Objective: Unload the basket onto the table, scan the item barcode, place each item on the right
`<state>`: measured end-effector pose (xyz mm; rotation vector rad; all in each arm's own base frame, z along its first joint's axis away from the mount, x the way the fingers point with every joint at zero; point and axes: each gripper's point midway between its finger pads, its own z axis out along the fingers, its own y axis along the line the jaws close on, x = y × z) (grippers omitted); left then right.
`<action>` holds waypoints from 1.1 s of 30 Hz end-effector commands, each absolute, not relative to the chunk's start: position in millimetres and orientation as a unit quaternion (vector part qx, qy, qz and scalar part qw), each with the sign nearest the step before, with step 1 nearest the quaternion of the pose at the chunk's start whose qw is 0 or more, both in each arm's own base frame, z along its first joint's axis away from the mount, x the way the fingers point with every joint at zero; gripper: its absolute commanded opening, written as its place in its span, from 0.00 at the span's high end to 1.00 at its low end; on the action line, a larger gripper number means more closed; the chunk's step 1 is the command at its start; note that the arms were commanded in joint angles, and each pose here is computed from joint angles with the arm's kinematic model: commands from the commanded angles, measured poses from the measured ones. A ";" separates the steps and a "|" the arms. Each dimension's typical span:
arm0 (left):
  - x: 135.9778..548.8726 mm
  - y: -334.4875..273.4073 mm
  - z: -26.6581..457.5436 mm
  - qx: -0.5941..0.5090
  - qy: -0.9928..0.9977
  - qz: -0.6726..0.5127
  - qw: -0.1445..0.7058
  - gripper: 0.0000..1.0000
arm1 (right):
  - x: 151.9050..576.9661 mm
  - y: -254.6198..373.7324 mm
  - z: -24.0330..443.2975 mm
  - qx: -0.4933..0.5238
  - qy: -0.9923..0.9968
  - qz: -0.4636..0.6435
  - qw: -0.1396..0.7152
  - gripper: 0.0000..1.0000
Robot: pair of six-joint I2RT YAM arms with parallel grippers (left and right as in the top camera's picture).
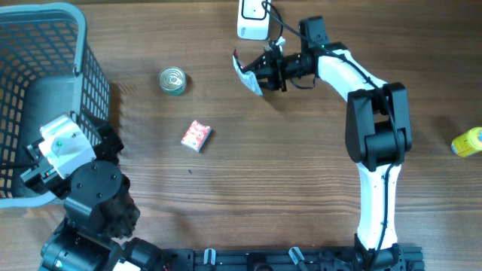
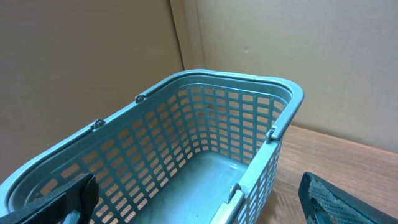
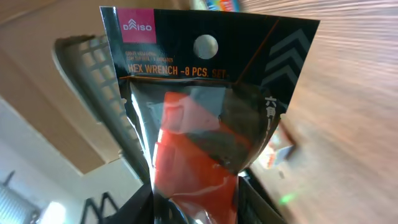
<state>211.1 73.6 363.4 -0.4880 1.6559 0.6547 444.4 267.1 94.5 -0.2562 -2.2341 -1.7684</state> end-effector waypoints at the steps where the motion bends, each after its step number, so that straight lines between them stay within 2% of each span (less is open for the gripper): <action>1: 208.2 76.9 368.6 -0.221 0.709 0.286 0.606 0.00 | 434.9 265.3 79.4 -0.081 -0.774 -0.612 0.143 0.94; 4: 208.3 76.8 368.5 -0.221 0.709 0.286 0.606 0.00 | 436.9 264.1 73.0 -0.086 -0.784 -0.601 0.135 0.89; 11: 218.7 63.4 364.3 -0.192 0.726 0.248 0.612 0.00 | 438.0 256.5 47.2 -0.103 -0.825 -0.544 0.112 0.89; 15: 227.7 49.2 360.4 -0.162 0.741 0.211 0.617 0.00 | 425.5 253.6 42.1 -0.118 -0.829 -0.529 0.140 0.89; 23: 226.1 50.0 354.4 -0.154 0.749 0.219 0.606 0.00 | 391.9 286.9 83.4 -0.086 -0.755 -0.608 0.229 0.91; 25: 226.0 50.0 354.3 -0.154 0.749 0.220 0.606 0.00 | 386.2 294.2 84.5 -0.078 -0.754 -0.607 0.236 0.86; 27: 225.6 50.7 354.4 -0.155 0.749 0.222 0.605 0.00 | 379.6 302.5 85.5 -0.069 -0.753 -0.607 0.244 0.73; 28: 225.1 51.7 354.6 -0.157 0.748 0.224 0.605 0.00 | 377.6 305.1 85.5 -0.067 -0.754 -0.606 0.246 0.73; 30: 224.4 52.4 353.8 -0.155 0.749 0.229 0.602 0.00 | 375.6 307.4 85.6 -0.065 -0.754 -0.605 0.248 0.79; 33: 224.1 52.6 352.7 -0.153 0.750 0.230 0.600 0.00 | 372.5 306.7 87.8 -0.069 -0.748 -0.607 0.258 0.79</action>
